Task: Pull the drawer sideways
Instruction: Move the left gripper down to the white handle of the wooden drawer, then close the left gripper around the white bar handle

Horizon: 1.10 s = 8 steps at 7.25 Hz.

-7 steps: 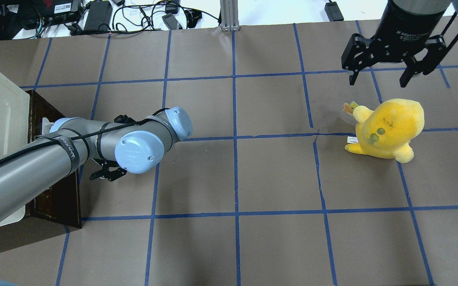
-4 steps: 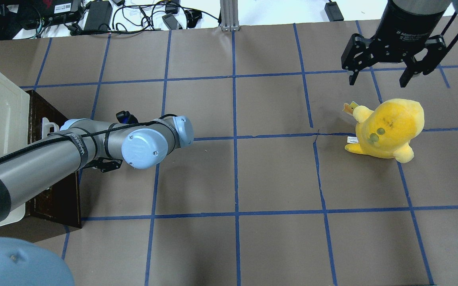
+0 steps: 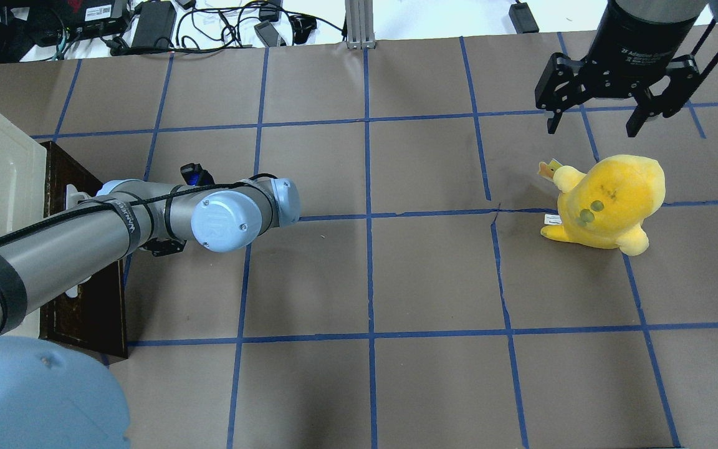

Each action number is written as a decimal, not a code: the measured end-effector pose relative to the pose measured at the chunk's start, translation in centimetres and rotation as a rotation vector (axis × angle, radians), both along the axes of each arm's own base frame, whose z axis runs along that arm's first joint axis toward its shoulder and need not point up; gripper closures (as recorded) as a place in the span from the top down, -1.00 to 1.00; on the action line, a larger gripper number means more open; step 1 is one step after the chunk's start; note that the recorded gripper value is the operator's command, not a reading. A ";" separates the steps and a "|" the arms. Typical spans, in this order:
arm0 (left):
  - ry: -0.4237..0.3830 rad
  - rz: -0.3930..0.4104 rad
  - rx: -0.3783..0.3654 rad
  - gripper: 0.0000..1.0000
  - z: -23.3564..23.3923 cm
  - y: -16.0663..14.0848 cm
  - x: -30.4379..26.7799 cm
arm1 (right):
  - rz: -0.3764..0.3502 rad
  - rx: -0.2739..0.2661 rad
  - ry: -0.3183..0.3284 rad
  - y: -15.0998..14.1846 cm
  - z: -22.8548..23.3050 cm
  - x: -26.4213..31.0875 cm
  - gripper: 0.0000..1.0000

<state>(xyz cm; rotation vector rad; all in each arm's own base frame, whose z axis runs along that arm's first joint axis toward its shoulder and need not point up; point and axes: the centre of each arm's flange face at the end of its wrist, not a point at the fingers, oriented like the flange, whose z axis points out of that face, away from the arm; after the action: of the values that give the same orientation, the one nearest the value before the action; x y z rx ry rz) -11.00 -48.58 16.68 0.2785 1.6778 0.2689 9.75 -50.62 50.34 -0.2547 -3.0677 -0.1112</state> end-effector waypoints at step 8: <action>-0.016 0.056 0.035 0.00 -0.1 -0.1 3.0 | 0.000 -0.001 0.000 0.0 0.0 0.0 1.00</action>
<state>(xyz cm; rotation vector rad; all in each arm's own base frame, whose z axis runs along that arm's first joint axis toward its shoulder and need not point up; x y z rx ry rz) -7.96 -48.68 16.59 0.2548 1.6682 0.3415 9.74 -50.63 50.35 -0.2551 -3.0678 -0.1102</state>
